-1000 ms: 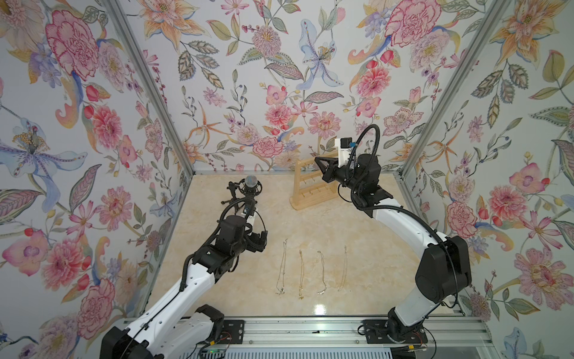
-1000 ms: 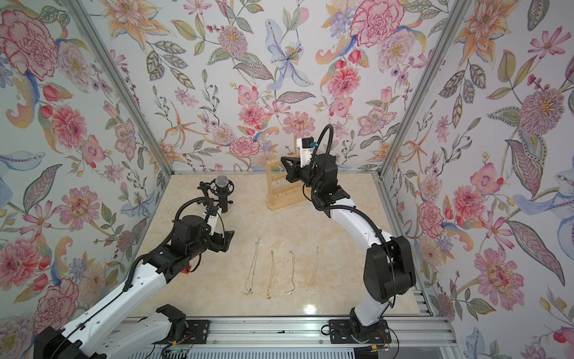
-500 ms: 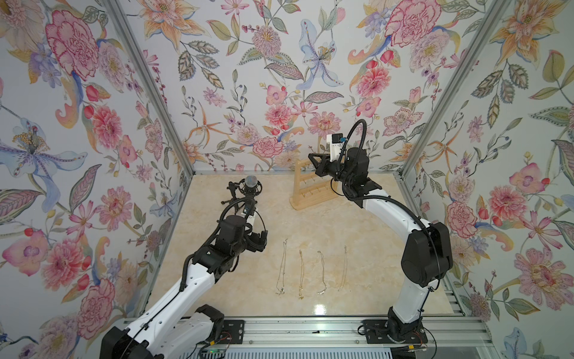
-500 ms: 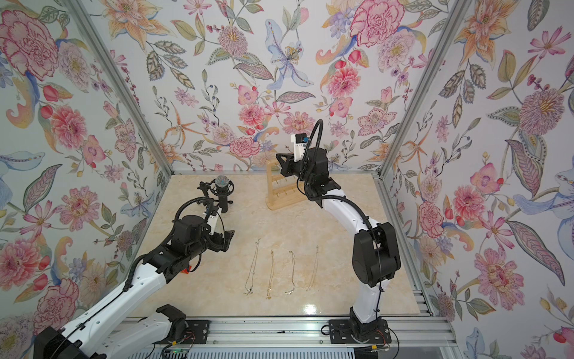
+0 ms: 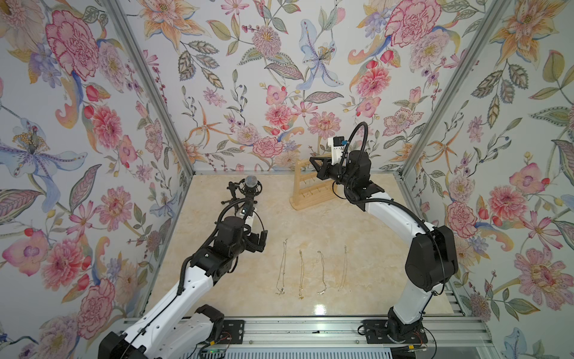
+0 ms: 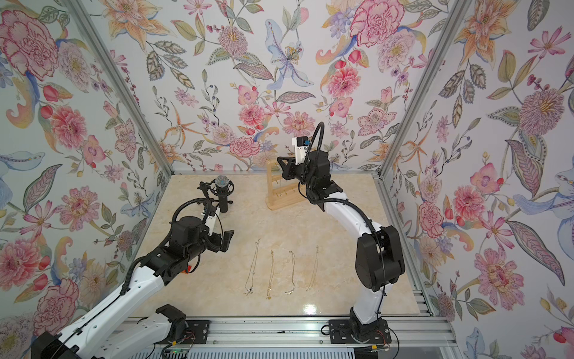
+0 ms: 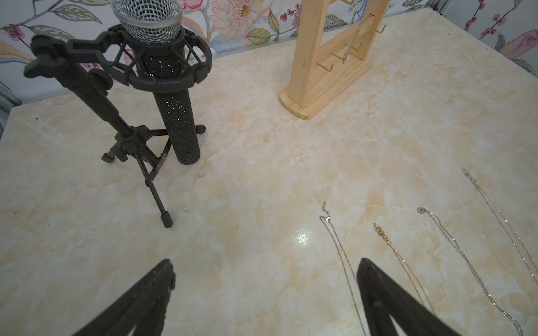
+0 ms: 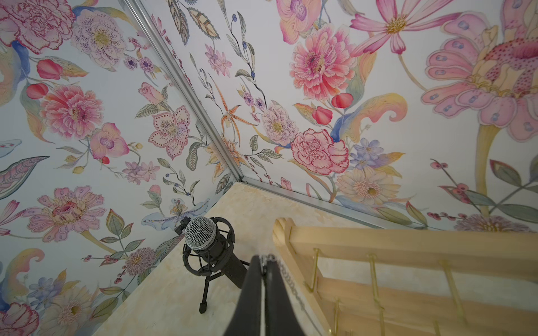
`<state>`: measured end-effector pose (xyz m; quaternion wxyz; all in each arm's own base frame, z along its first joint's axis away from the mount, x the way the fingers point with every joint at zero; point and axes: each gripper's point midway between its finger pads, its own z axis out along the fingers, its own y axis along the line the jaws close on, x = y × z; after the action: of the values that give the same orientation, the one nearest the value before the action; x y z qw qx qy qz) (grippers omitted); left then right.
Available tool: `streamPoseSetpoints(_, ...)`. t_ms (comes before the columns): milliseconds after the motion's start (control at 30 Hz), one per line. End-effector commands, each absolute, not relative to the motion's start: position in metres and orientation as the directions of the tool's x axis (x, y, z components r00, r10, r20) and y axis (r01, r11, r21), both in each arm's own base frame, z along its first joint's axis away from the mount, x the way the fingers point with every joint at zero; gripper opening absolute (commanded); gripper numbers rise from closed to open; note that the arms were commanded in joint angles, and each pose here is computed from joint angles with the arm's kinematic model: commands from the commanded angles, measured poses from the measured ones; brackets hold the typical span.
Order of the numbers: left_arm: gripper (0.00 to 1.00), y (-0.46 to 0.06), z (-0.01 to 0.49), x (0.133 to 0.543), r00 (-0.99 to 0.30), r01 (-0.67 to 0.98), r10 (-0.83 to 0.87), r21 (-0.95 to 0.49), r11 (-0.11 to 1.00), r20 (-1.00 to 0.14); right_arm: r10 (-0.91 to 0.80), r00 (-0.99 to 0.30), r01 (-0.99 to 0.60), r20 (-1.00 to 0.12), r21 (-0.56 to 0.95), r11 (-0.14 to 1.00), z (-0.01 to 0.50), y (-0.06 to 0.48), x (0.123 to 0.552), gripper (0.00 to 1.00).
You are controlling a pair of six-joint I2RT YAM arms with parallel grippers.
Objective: Take the necklace off the jewelry display stand
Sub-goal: Take off the necklace from the stand.
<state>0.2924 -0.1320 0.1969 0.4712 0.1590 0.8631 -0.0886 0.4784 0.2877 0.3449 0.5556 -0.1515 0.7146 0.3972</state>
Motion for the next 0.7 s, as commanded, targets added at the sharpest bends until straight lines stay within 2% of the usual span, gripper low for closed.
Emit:
streamPoseSetpoints(0,0.99,-0.124,0.208,0.295,-0.462,0.340,0.187,0.022,0.940,-0.867,0.250,-0.291,-0.673,-0.923,0.383,0.632,0.373,0.277,0.460,0.00)
streamPoseSetpoints(200,0.99,-0.126,0.222,0.291,-0.421,0.355,0.175,0.016,0.935,-0.890,0.253,-0.284,-0.678,-0.925,0.380,0.629,0.379,0.266,0.433,0.00)
streamPoseSetpoints(367,0.99,-0.129,0.260,0.280,-0.312,0.380,0.131,0.003,0.925,-0.941,0.247,-0.312,-0.676,-0.917,0.397,0.621,0.382,0.251,0.410,0.00)
streamPoseSetpoints(667,0.99,-0.149,0.302,0.267,-0.224,0.471,0.083,-0.033,0.881,-0.971,0.252,-0.361,-0.673,-0.898,0.438,0.596,0.386,0.217,0.361,0.00)
